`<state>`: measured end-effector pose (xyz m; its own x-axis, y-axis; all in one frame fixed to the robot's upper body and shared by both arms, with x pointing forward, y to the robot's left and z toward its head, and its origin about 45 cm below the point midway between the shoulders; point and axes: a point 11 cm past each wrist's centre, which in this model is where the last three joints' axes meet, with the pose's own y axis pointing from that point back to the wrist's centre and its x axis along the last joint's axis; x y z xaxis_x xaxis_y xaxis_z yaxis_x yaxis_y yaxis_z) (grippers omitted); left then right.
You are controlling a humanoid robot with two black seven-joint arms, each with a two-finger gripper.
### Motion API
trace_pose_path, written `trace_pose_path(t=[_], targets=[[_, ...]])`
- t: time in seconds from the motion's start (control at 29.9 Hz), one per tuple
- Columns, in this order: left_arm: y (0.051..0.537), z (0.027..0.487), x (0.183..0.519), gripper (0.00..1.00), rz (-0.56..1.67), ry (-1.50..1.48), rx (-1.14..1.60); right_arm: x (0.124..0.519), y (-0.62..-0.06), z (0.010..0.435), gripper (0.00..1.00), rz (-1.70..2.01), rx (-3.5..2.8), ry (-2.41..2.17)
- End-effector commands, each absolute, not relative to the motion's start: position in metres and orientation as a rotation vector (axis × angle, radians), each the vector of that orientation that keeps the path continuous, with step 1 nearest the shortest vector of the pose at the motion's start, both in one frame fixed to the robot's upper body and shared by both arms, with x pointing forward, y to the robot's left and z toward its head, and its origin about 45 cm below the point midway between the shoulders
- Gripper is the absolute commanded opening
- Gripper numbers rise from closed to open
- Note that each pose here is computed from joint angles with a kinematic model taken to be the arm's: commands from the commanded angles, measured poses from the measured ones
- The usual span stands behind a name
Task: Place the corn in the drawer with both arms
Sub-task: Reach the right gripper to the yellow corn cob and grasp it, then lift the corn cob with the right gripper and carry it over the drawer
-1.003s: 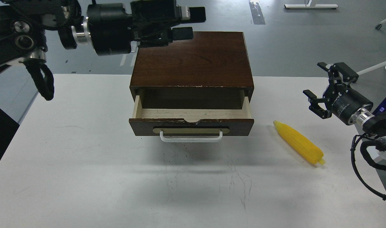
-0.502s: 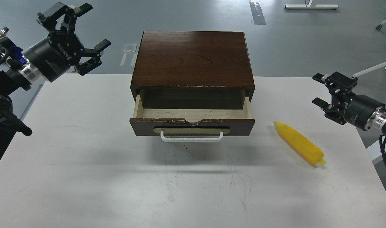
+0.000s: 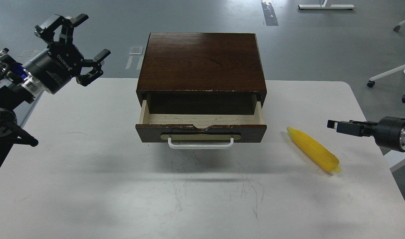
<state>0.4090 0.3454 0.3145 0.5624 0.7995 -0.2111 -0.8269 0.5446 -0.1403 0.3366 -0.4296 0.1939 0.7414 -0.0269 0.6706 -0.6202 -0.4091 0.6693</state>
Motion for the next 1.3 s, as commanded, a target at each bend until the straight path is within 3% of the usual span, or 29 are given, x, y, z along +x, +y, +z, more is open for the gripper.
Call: trace_pose_path(t=[0.0,0.23,0.33,0.43,0.5,0.67,0.77,0.9,0.97,1.0,1.07,1.17,1.27], targets=[[0.344,0.315,0.409,0.99,0.965,0.127,-0.237,0.332,-0.422,0.173,0.98,0.722,1.889,-0.427],[0.343,0.318,0.409,0.99,0.961,0.124,-0.246,0.331,-0.407,0.148,0.89,0.721,1.895,-0.373],[0.344,0.318,0.408,0.99,0.962,0.123,-0.242,0.329,-0.41,0.143,0.78,0.714,1.883,-0.355],[0.344,0.318,0.408,0.99,0.962,0.123,-0.242,0.327,-0.405,0.137,0.47,0.708,1.89,-0.331],[0.344,0.318,0.408,0.99,0.962,0.123,-0.242,0.325,-0.405,0.134,0.39,0.702,1.889,-0.322],[0.345,0.317,0.408,0.99,0.964,0.124,-0.242,0.322,-0.403,0.131,0.05,0.697,1.893,-0.301],[0.345,0.317,0.408,0.99,0.964,0.124,-0.242,0.323,-0.402,0.132,0.0,0.701,1.894,-0.3],[0.346,0.318,0.408,0.99,0.966,0.121,-0.243,0.338,-0.388,0.156,0.0,0.776,1.914,-0.316],[0.346,0.32,0.409,0.99,0.966,0.118,-0.247,0.361,-0.383,0.21,0.0,0.891,1.907,-0.386],[0.346,0.32,0.409,0.99,0.966,0.118,-0.247,0.361,-0.383,0.21,0.0,0.892,1.907,-0.386],[0.346,0.32,0.409,0.99,0.966,0.118,-0.247,0.377,-0.376,0.251,0.0,0.991,1.891,-0.411],[0.346,0.32,0.409,0.99,0.967,0.118,-0.249,0.407,-0.361,0.332,0.0,1.191,1.825,-0.475],[0.346,0.322,0.409,0.99,0.968,0.114,-0.254,0.416,-0.348,0.36,0.0,1.265,1.805,-0.476]])
